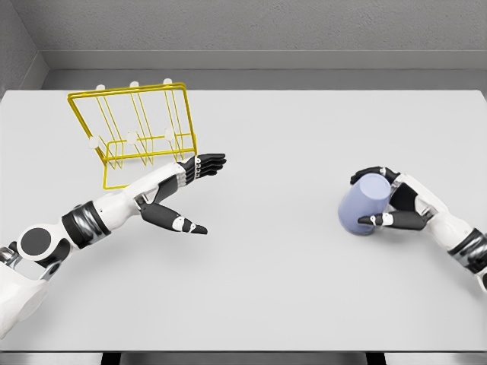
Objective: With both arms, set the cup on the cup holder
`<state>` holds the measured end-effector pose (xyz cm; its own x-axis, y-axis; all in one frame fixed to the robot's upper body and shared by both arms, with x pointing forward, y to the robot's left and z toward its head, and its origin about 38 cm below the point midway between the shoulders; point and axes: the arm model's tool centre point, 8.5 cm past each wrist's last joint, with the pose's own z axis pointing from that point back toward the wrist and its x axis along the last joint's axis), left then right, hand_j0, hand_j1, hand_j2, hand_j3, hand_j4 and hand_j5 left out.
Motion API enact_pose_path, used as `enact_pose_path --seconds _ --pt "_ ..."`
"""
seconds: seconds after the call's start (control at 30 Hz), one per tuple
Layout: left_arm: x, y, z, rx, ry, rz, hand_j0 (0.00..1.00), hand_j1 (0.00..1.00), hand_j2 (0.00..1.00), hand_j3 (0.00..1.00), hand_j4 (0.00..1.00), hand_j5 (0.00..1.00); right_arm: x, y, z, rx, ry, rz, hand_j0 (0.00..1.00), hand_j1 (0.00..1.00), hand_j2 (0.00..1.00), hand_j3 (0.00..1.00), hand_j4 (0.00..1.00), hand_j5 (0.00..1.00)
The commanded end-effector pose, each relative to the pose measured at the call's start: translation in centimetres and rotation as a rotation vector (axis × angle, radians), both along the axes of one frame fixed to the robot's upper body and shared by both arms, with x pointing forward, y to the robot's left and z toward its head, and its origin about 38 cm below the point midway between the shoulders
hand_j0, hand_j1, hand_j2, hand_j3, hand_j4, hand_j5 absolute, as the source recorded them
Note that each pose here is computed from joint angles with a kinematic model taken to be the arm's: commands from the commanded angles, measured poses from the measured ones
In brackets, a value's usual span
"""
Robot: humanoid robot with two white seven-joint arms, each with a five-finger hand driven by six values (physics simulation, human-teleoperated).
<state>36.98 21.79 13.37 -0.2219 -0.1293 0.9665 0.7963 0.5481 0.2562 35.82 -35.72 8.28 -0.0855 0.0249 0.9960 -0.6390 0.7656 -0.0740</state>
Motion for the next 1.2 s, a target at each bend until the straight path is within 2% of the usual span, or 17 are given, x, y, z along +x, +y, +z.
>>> enact_pose_path --seconds 0.0,0.13,0.27,0.47,0.87,1.03,1.1,1.17 --pt "0.0 0.0 0.0 -0.005 0.002 0.0 1.0 1.0 1.0 1.0 1.0 1.0 0.1 0.3 0.6 0.009 -0.024 0.009 0.63 0.63 0.63 0.63 0.63 0.63" --pt "0.0 0.0 0.0 -0.005 0.002 0.0 1.0 1.0 1.0 1.0 1.0 1.0 0.8 1.7 2.6 0.026 -0.081 0.049 0.63 0.63 0.63 0.63 0.63 0.63" --pt "0.0 0.1 0.0 -0.001 0.003 0.002 1.0 1.0 1.0 1.0 1.0 1.0 1.0 3.9 2.9 0.073 -0.103 0.079 0.62 0.62 0.62 0.62 0.62 0.62" --pt "0.1 0.3 -0.1 0.001 0.007 0.006 1.0 1.0 1.0 1.0 1.0 1.0 2.0 8.3 3.2 0.086 -0.108 0.191 0.62 0.62 0.62 0.62 0.62 0.62" --pt "-0.2 0.9 -0.3 -0.007 0.01 0.027 1.0 1.0 1.0 1.0 1.0 1.0 2.3 12.3 2.9 0.147 -0.111 0.25 0.59 0.59 0.59 0.59 0.59 0.59" --pt "-0.2 1.0 -0.4 -0.004 0.013 0.028 1.0 1.0 1.0 1.0 1.0 1.0 2.2 15.1 2.4 0.166 -0.109 0.287 0.59 0.59 0.59 0.59 0.59 0.59" --pt "-0.4 2.1 -0.6 0.011 0.02 0.046 1.0 1.0 1.0 1.0 1.0 1.0 2.1 15.8 2.3 0.166 -0.104 0.304 0.59 0.59 0.59 0.59 0.59 0.59" --pt "-0.9 3.8 -0.9 0.0 0.03 0.098 1.0 1.0 1.0 1.0 1.0 1.0 2.2 16.7 2.3 0.167 -0.108 0.319 0.59 0.59 0.59 0.59 0.59 0.59"
